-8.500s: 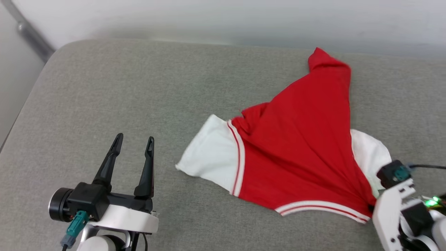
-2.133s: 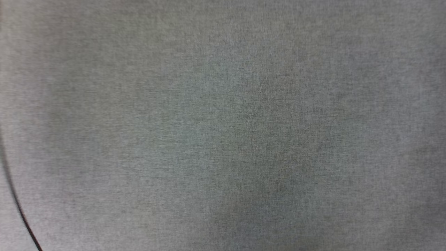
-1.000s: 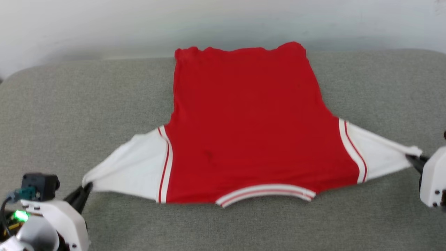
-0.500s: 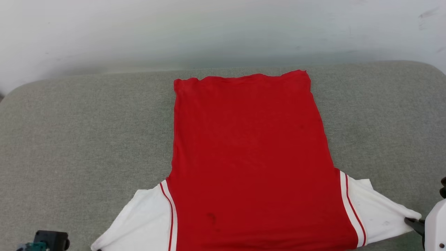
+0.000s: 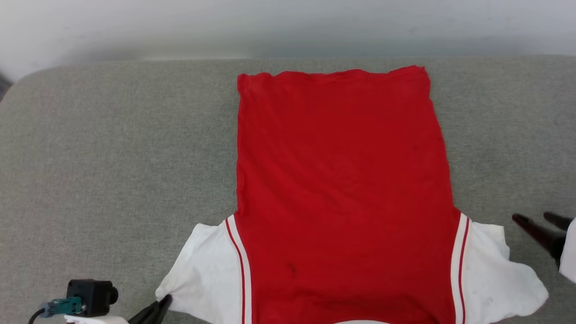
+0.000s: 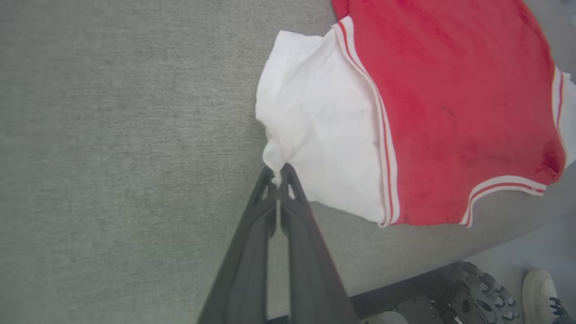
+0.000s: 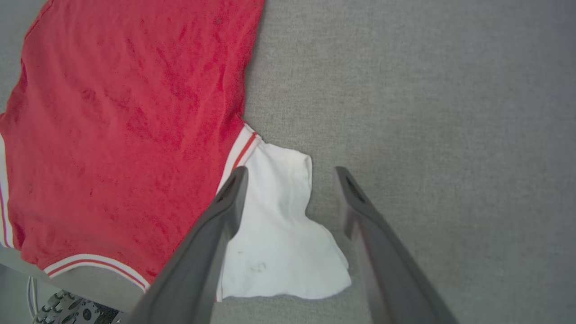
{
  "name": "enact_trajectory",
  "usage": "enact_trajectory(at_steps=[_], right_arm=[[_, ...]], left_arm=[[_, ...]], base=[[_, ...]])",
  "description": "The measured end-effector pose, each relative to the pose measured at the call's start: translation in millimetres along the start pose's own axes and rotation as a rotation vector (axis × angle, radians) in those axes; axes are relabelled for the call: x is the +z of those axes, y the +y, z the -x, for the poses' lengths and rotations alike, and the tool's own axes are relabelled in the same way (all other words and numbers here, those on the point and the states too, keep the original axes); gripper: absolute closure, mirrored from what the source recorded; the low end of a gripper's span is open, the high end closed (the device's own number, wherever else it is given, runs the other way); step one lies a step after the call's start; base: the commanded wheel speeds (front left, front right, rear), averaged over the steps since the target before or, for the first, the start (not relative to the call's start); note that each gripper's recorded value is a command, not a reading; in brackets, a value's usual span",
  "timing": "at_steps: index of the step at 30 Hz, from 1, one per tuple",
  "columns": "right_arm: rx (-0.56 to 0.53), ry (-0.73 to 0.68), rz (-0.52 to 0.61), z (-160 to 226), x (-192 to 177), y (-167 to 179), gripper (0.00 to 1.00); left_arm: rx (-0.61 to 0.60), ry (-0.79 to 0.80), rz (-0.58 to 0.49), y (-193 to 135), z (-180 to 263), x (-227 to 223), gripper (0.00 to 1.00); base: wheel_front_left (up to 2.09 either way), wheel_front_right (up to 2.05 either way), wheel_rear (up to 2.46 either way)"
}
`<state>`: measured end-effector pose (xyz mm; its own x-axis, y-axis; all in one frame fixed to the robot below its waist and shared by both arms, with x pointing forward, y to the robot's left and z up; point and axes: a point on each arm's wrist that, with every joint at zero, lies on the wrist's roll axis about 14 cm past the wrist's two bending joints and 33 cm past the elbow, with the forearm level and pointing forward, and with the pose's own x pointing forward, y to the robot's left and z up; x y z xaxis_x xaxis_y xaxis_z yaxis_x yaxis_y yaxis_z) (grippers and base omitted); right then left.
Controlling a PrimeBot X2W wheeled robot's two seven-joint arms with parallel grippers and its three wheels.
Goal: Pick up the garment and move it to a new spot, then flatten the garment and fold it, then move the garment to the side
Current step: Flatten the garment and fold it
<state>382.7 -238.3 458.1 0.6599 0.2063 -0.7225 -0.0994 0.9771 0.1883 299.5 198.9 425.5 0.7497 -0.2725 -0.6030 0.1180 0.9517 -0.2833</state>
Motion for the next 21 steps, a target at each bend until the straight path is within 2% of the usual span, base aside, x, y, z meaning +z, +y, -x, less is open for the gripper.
enact_trajectory(at_steps=[3, 9, 12, 16, 21], right_arm=[[0.042, -0.042, 0.041, -10.8, 36.8, 15.3, 0.00], [0.064, -0.021, 0.108, -53.2, 96.6, 32.6, 0.00], [0.046, 0.036, 0.123, -83.6, 114.0, 35.0, 0.00], [0.024, 0.072, 0.142, -123.1, 142.1, 43.7, 0.00], [-0.020, 0.135, 0.149, -172.9, 158.2, 47.8, 0.00]], left_arm=[[-0.040, 0.010, 0.038, -14.0, -0.8, 0.1, 1.00], [-0.071, 0.022, 0.022, -25.3, -6.5, 7.0, 1.00], [-0.100, 0.016, 0.028, -35.3, -10.6, 12.8, 1.00], [-0.077, 0.021, 0.009, -31.4, -13.2, 14.7, 1.00], [-0.054, 0.033, 0.029, -28.6, -17.3, 11.6, 1.00]], base=[[0.00, 0.00, 0.00], [0.00, 0.00, 0.00], [0.00, 0.00, 0.00], [0.00, 0.00, 0.00], [0.00, 0.00, 0.00]])
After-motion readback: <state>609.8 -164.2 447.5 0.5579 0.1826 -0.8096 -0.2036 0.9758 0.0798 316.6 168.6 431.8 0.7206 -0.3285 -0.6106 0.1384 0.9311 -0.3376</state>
